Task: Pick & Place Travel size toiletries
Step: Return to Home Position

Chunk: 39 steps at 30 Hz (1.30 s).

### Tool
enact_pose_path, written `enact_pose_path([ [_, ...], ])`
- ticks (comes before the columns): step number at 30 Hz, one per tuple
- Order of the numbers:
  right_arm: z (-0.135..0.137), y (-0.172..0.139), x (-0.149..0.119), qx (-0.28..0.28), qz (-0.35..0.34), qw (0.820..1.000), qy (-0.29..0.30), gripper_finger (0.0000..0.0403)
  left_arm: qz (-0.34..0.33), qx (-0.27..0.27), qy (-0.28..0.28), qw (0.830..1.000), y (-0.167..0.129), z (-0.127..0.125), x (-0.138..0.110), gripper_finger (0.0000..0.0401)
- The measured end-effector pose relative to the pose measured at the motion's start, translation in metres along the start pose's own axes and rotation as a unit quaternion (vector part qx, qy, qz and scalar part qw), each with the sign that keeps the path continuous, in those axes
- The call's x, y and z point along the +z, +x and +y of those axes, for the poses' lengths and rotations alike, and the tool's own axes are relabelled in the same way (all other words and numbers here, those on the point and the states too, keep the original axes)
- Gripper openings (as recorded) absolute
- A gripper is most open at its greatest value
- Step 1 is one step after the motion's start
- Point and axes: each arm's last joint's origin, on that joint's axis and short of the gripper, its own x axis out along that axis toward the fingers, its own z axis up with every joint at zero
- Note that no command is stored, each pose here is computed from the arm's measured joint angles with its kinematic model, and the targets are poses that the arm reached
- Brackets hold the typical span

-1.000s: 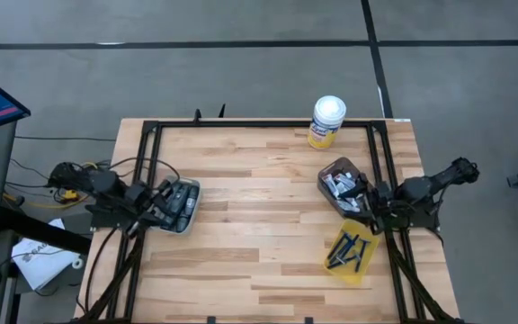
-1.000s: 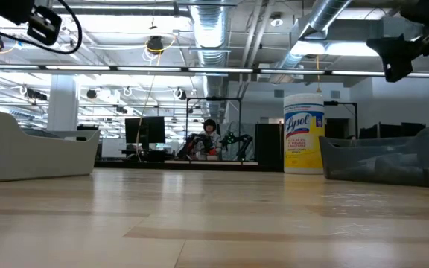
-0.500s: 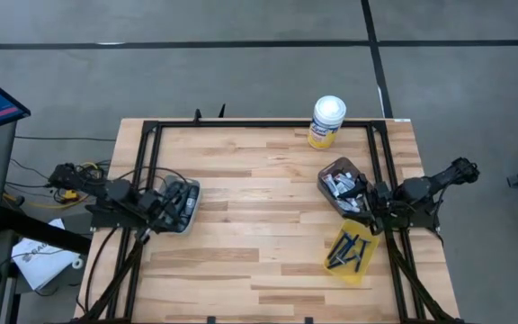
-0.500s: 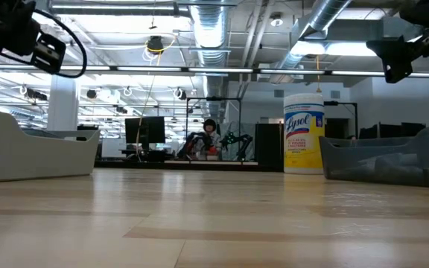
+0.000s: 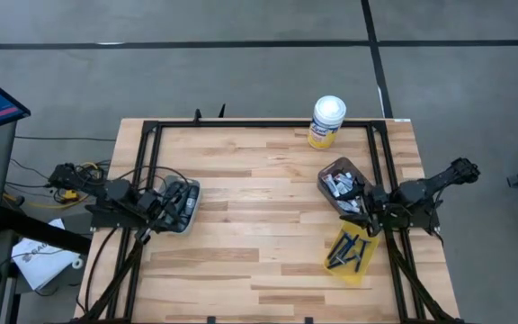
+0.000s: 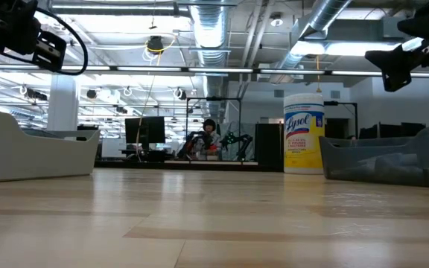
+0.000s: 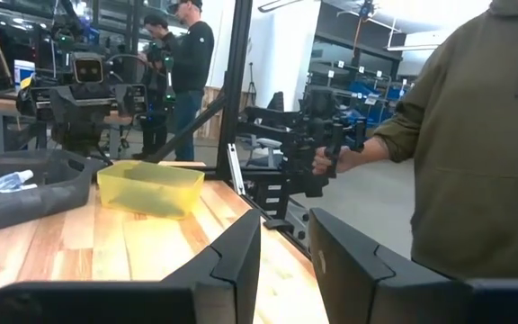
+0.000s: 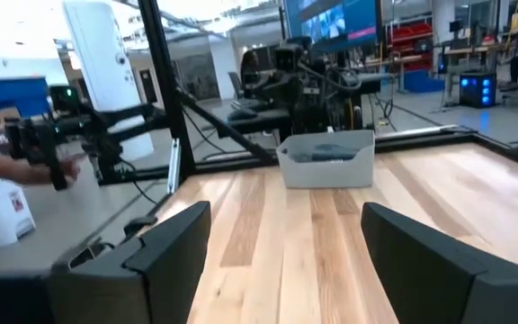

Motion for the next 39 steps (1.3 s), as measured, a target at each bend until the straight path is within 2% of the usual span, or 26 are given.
enact_pose_path([
  [39,0.0000,0.0000,-0.0003,0.000,0.001,1.000,0.000,0.0282,-0.009,-0.002,0.001,1.000,0.0000,-0.0003,0.0018,0.0092],
])
